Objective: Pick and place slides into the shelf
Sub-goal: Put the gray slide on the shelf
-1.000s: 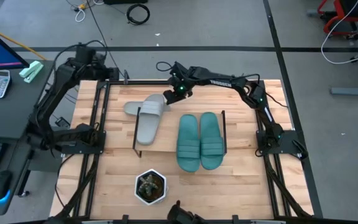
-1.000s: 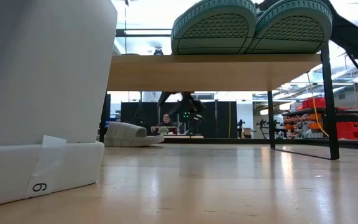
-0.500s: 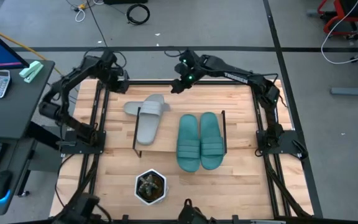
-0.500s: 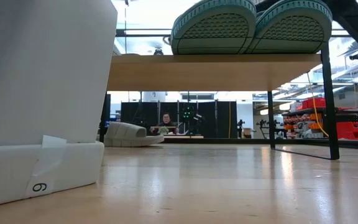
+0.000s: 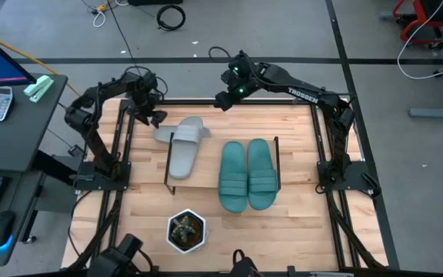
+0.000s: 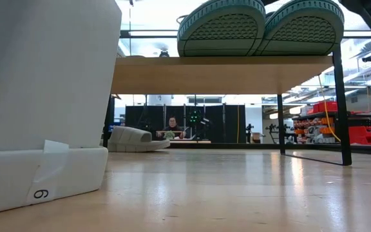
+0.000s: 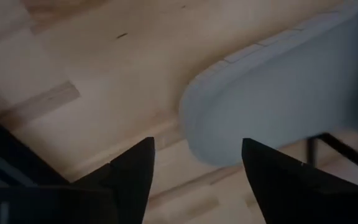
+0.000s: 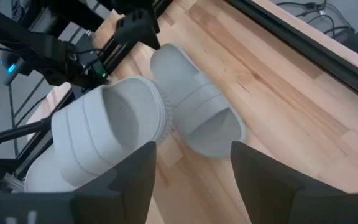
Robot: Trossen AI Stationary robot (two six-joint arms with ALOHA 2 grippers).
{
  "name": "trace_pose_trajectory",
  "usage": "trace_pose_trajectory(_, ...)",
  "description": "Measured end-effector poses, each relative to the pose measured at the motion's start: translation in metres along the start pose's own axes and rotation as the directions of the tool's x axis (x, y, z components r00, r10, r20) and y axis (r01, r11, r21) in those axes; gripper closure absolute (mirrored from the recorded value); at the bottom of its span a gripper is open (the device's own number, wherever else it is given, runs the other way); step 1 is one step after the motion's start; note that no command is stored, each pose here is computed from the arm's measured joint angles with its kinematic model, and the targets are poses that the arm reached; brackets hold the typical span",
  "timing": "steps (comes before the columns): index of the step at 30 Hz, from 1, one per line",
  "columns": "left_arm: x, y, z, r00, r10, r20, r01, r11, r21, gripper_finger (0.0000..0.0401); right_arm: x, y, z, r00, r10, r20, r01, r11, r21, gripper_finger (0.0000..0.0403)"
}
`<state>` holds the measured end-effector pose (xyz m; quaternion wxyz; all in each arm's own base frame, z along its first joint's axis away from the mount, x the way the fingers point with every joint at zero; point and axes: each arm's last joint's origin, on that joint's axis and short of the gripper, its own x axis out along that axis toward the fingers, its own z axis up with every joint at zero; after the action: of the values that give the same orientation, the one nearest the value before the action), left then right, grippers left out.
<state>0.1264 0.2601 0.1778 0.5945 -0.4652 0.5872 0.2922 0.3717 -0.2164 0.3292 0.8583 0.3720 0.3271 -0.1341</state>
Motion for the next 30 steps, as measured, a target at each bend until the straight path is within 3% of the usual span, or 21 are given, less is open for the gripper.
trace_pose_trajectory(17, 0.028, -0.004, 0.011, 0.998, 0.013, -0.059, -0.011, 1.000, 0.024, 0.0152, 0.000, 0.001, 0.000, 1.000, -0.013, 0.006, 0.013, 1.000, 0.001, 0.0188)
trace_pose_trajectory(30, 0.036, -0.013, 0.010, 0.997, 0.054, -0.053, -0.050, 0.997, 0.064, 0.0201, 0.000, 0.001, 0.000, 1.000, -0.025, 0.011, 0.025, 1.000, 0.002, 0.0188)
